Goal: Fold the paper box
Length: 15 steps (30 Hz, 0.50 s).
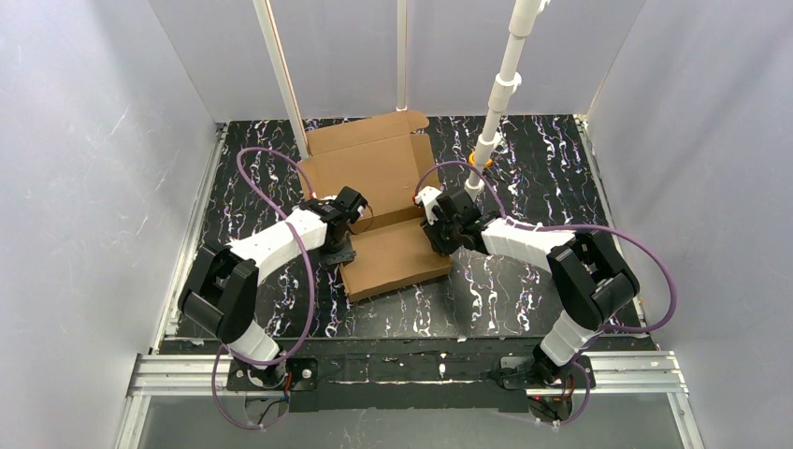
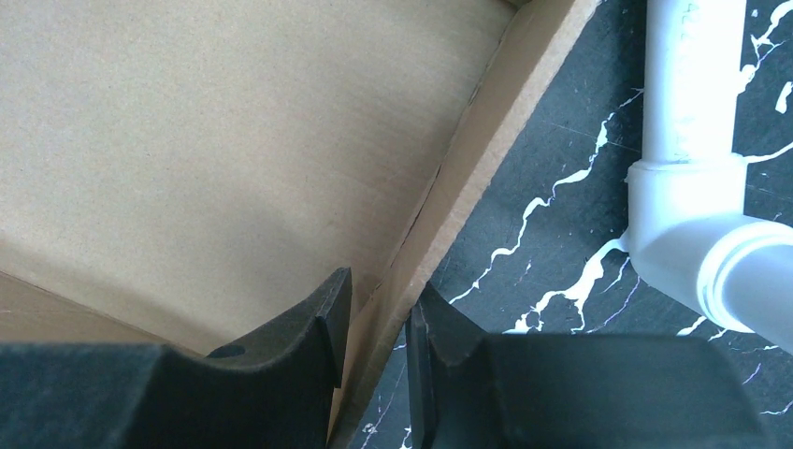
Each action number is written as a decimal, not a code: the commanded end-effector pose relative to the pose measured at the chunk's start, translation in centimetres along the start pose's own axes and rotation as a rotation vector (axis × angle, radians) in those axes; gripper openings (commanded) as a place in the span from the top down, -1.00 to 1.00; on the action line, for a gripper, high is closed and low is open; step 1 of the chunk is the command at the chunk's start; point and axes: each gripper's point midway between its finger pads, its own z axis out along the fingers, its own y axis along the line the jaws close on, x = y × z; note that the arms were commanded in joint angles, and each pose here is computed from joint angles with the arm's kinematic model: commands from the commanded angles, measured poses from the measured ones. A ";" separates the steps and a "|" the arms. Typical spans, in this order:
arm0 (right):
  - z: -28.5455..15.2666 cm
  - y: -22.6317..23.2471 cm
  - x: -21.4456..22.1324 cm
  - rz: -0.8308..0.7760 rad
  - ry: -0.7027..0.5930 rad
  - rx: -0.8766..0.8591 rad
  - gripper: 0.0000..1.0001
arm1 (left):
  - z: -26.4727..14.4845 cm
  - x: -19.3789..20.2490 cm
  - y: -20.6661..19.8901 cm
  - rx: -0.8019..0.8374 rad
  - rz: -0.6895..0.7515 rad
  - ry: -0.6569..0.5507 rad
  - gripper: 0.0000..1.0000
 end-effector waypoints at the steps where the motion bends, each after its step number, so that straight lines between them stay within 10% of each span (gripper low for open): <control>1: 0.6 1.6 -0.2 -0.020 0.013 -0.068 0.32 | 0.1 0.3 1.5 -0.068 0.024 0.004 0.29; 5: 0.5 1.6 -0.2 -0.021 0.012 -0.067 0.32 | 1.0 0.1 1.2 -0.090 0.036 0.019 0.31; 8: 0.5 1.6 -0.2 -0.021 0.010 -0.066 0.32 | 1.3 -0.2 1.0 -0.102 0.039 0.019 1.00; 15: 0.4 1.8 -0.3 -0.022 0.008 -0.076 0.32 | 1.2 0.0 1.0 -0.092 0.035 0.022 1.00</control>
